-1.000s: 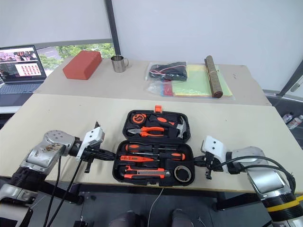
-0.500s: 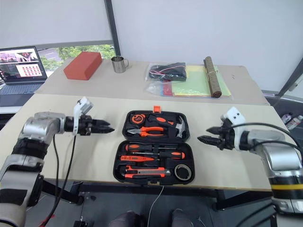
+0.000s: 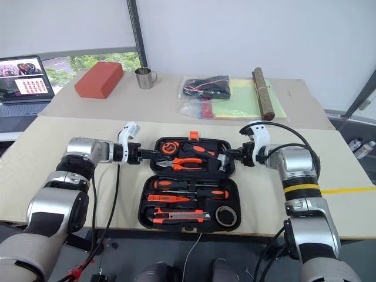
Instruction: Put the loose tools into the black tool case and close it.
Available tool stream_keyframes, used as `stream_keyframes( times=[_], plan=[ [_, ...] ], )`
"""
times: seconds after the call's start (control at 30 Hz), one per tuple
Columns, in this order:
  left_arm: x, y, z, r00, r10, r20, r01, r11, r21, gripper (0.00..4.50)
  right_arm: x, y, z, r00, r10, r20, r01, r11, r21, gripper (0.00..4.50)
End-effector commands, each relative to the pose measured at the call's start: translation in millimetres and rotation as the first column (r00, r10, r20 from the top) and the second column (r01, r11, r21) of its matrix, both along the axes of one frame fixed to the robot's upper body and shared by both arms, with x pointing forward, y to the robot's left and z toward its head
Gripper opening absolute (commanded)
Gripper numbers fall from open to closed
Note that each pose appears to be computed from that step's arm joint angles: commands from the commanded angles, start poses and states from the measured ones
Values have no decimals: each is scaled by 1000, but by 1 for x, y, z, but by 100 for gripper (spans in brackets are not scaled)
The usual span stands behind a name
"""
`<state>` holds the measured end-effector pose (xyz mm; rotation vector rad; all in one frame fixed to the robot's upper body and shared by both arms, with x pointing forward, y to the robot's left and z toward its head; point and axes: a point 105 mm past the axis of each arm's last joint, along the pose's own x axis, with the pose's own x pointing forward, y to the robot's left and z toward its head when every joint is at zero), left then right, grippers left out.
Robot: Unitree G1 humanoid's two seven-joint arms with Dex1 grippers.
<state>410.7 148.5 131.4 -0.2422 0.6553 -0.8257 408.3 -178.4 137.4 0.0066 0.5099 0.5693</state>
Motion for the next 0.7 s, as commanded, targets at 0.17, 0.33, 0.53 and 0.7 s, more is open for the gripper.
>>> stream_keyframes(
  times=[0.17,0.33,0.53,0.7],
  plan=[
    [-1,-3,6,1000,-21,14,22,1000,-18,0,-2,-1,3,1000,2,30,-1,1000,-16,4],
    [-4,-6,13,998,-52,36,54,997,-51,0,-2,7,19,996,16,88,-18,1000,26,4],
    [8,-16,56,942,-48,333,89,990,-108,0,0,21,73,940,39,339,-65,996,68,4],
    [14,-21,101,801,9,598,83,989,-126,0,0,22,126,792,1,610,-5,1000,5,4]
  ],
)
